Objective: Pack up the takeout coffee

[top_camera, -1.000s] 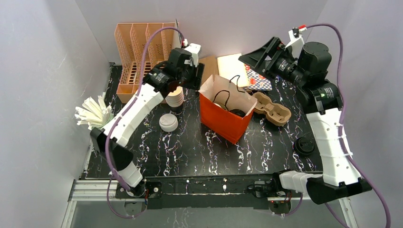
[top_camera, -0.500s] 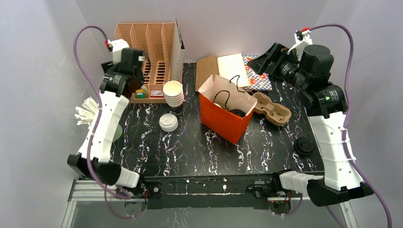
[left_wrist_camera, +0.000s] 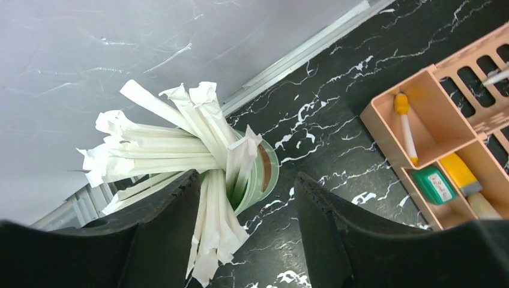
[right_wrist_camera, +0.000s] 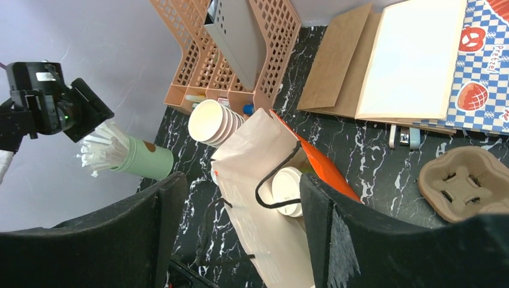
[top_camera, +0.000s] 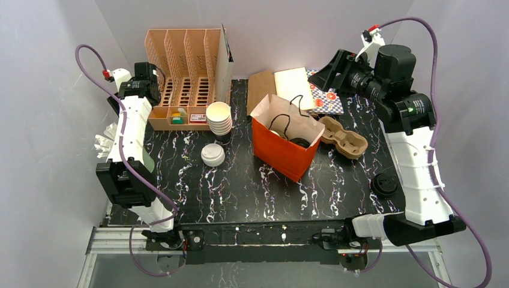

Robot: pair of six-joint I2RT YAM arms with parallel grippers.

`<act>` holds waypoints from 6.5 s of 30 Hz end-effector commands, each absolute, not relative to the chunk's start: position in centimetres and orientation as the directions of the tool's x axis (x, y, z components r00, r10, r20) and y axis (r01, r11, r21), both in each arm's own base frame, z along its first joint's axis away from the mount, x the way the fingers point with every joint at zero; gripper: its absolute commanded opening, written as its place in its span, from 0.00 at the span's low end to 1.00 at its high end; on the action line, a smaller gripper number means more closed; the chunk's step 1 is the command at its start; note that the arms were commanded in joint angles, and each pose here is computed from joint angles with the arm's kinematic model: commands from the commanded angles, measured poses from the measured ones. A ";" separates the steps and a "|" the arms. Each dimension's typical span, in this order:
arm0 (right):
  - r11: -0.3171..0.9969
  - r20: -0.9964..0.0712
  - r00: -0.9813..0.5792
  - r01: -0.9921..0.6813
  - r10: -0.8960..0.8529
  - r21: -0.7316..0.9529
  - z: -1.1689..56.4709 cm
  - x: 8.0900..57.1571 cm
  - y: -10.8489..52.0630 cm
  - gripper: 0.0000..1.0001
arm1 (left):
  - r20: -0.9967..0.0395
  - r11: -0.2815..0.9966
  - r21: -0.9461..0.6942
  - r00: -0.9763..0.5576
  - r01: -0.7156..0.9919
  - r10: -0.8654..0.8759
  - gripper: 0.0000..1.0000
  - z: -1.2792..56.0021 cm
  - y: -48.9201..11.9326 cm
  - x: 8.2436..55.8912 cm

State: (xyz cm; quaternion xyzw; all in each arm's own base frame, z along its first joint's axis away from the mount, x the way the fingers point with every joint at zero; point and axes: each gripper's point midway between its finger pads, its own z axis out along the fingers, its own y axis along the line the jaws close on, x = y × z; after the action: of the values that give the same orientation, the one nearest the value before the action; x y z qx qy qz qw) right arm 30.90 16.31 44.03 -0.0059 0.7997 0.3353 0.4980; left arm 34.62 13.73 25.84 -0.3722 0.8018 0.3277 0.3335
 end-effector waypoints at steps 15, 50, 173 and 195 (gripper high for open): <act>0.746 -0.845 -0.446 -0.445 0.296 0.496 46.3 30.7 17.2 0.78 | -0.804 0.353 0.318 -0.447 -0.880 -0.391 0.40 24.1 16.6 34.2; 0.672 -0.829 -0.456 -0.506 0.324 0.541 47.0 31.2 18.9 0.83 | -0.903 0.589 -0.375 0.141 -0.715 -0.405 0.00 44.0 12.4 29.0; 0.715 -0.884 -0.298 -0.521 0.361 0.467 49.6 33.6 18.1 0.87 | -0.510 0.555 -0.821 -0.612 0.134 -0.605 0.00 38.1 -25.7 40.9; 0.700 -0.865 -0.351 -0.512 0.359 0.498 48.7 34.3 18.7 0.89 | -0.939 0.953 -0.098 -0.292 -0.286 -0.184 0.71 37.7 -8.8 37.4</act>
State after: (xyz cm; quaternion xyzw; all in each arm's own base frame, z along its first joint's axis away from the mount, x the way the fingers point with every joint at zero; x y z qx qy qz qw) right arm 34.17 18.18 47.31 -0.0413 0.7416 0.3718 0.5569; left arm 38.27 -21.32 34.38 -0.0714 0.8349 -0.1700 0.5187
